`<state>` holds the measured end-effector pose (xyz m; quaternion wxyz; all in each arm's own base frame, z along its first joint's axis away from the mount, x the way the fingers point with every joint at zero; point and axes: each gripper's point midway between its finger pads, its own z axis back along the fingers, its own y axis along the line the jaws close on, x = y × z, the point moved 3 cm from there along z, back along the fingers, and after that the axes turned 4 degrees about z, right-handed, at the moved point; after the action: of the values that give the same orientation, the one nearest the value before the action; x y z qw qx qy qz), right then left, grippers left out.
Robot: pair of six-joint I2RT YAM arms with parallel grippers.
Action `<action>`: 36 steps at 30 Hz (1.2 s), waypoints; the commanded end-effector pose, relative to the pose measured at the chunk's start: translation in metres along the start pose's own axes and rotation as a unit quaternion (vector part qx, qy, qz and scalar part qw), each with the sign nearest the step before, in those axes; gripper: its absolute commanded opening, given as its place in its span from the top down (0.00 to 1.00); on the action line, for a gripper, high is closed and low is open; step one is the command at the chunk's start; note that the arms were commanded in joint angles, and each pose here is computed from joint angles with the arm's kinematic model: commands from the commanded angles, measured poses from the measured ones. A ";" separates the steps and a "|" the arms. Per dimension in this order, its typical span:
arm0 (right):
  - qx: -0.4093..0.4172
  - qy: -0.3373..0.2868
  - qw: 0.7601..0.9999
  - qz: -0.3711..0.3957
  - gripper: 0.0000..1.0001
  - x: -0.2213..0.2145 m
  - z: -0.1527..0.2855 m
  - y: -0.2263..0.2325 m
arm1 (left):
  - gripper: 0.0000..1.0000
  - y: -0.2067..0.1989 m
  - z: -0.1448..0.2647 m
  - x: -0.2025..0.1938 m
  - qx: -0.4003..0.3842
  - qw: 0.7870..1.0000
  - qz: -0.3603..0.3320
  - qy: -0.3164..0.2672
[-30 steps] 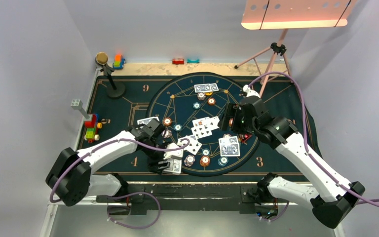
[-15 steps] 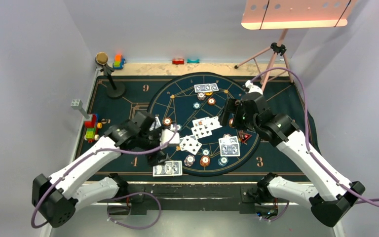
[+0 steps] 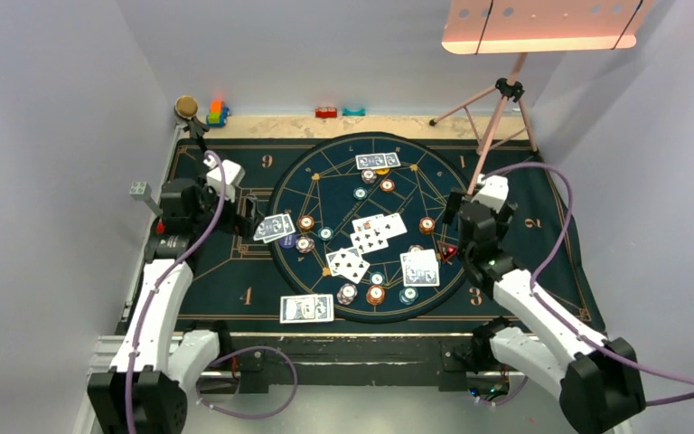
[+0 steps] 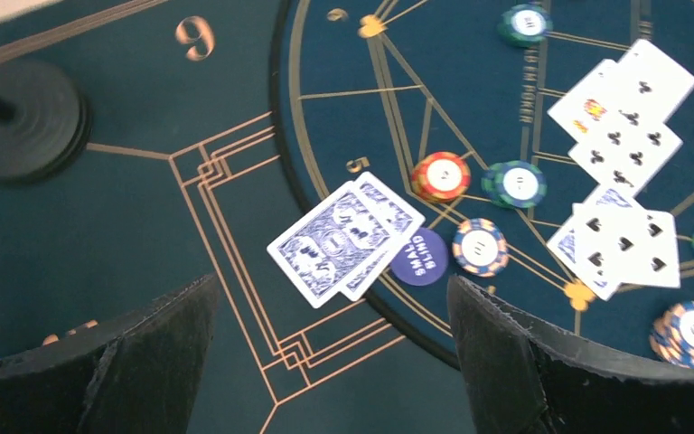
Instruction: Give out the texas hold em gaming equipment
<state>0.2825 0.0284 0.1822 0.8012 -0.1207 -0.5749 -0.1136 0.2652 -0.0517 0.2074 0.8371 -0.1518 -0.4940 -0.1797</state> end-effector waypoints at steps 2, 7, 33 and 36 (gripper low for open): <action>-0.065 -0.182 0.980 -0.051 0.02 0.030 -0.019 -0.028 | 0.00 0.035 -0.030 0.010 0.047 0.994 0.061 -0.076; -0.088 -0.189 0.977 -0.047 0.02 0.020 -0.044 -0.032 | 0.00 0.052 -0.056 -0.012 0.067 0.991 0.065 -0.095; 0.003 -0.201 0.979 -0.040 0.02 0.003 -0.092 -0.037 | 0.00 0.072 -0.086 -0.044 0.101 0.977 0.008 -0.189; 0.003 -0.217 0.975 -0.045 0.02 0.011 -0.089 -0.038 | 0.00 0.071 -0.086 -0.043 0.099 0.975 0.007 -0.199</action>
<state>0.3433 -0.0457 0.1454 0.6812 -0.1571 -0.7023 -0.1345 0.3395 -0.0194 0.1057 0.7648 -0.1079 -0.6294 -0.0853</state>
